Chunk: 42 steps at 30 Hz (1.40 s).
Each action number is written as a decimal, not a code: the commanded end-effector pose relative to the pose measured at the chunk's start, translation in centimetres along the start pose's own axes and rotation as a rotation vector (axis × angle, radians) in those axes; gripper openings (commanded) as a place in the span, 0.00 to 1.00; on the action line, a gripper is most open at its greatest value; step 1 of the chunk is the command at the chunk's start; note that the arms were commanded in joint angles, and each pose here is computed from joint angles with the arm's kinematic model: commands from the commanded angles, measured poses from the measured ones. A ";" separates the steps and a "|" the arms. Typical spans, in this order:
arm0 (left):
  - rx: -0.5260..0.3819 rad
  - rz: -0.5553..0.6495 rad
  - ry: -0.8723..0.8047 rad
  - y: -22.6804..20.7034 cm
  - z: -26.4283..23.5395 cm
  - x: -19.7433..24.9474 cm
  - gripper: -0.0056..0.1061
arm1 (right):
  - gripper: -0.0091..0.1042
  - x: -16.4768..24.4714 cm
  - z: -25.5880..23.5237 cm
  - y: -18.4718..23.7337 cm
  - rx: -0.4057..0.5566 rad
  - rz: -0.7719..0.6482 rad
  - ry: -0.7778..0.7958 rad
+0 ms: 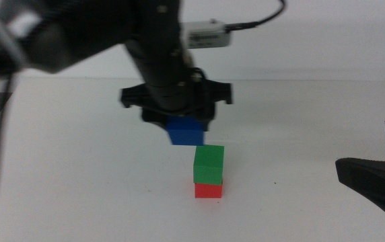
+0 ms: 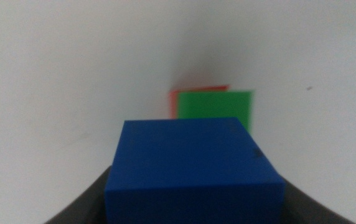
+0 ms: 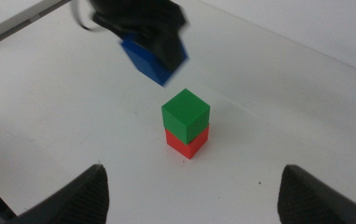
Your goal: Stack red cubes first, then green, then blue cubes in a specific spot.
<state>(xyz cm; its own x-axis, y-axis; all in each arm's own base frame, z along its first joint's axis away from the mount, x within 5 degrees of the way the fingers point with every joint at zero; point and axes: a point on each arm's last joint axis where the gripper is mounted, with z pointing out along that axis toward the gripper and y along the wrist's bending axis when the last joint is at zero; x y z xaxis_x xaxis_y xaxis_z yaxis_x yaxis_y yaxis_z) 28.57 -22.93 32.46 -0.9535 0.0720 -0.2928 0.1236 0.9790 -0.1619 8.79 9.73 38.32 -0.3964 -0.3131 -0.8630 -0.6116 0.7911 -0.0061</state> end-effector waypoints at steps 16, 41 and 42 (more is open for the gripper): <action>-0.014 0.054 0.099 -2.7 5.3 -1.3 0.08 | 0.90 0.0 0.0 0.0 -0.001 -0.008 -0.008; 0.023 0.058 0.124 -3.2 6.3 -1.3 0.13 | 0.90 0.0 0.0 0.0 -0.001 -0.008 -0.008; 0.009 0.064 0.119 -3.0 6.3 -1.3 0.45 | 0.90 0.0 0.0 0.0 -0.001 -0.008 -0.008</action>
<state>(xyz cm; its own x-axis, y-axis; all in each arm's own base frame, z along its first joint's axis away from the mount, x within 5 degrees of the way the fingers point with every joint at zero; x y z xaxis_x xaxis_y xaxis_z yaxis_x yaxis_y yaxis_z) 31.14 -27.03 27.24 -0.9722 0.1530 -0.1772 0.1810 0.9712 -0.1551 8.79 9.73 38.32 -0.3964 -0.3131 -0.8630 -0.6116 0.7911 -0.0061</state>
